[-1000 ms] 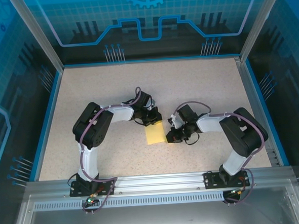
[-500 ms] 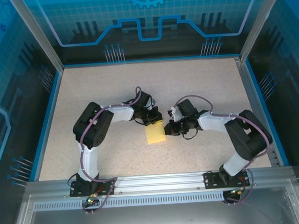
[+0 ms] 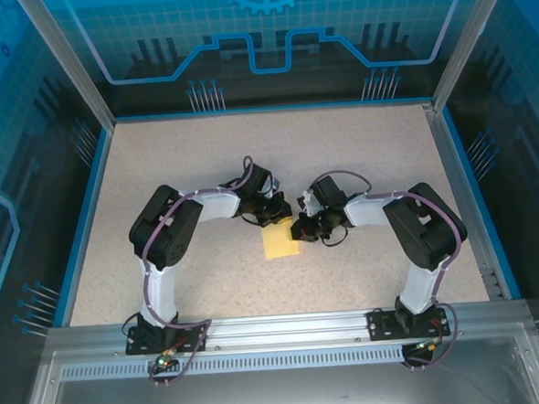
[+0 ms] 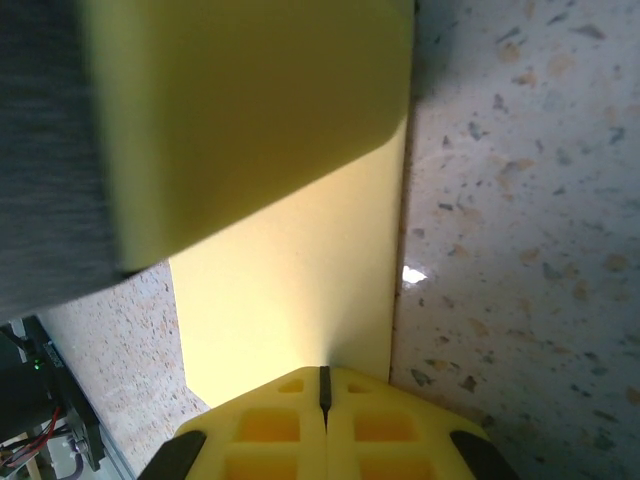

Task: Fold a paper plane with a square sheet of paper (pick it up from the middle)
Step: First fold in half a square sheet of paper at the center of the table.

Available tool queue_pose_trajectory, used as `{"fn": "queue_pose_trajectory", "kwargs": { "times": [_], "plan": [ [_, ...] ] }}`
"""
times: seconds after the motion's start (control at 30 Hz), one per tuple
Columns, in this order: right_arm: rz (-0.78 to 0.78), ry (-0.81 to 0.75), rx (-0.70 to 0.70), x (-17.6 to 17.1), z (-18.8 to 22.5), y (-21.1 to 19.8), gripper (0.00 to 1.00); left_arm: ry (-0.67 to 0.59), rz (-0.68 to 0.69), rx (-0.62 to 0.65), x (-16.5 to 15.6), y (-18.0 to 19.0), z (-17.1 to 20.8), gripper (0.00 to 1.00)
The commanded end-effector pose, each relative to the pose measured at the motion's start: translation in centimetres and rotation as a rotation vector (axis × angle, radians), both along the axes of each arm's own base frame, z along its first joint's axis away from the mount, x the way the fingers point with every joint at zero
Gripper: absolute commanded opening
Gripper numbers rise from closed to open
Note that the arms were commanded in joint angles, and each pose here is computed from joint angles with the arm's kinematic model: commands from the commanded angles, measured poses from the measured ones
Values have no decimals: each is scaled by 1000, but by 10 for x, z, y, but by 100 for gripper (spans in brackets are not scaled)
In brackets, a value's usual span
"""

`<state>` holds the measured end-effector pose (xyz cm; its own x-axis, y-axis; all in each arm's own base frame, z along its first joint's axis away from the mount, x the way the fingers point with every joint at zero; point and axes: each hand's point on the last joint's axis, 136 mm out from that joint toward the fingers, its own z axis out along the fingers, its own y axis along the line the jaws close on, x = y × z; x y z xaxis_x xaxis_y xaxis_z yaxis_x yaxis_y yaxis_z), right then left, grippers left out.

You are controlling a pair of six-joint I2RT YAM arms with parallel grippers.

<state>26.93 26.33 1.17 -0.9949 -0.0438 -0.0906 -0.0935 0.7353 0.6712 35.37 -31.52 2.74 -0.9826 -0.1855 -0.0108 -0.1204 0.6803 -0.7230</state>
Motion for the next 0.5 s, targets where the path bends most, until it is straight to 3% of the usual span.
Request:
{"fn": "queue_pose_trajectory", "kwargs": {
  "times": [0.0,0.47],
  "plan": [
    [18,58,-37,-15,-16,-9,4,-40,-14,-41,1,-1,28,2],
    [24,89,-59,-24,-22,-15,4,25,-21,88,7,6,-15,2]
  ]
}}
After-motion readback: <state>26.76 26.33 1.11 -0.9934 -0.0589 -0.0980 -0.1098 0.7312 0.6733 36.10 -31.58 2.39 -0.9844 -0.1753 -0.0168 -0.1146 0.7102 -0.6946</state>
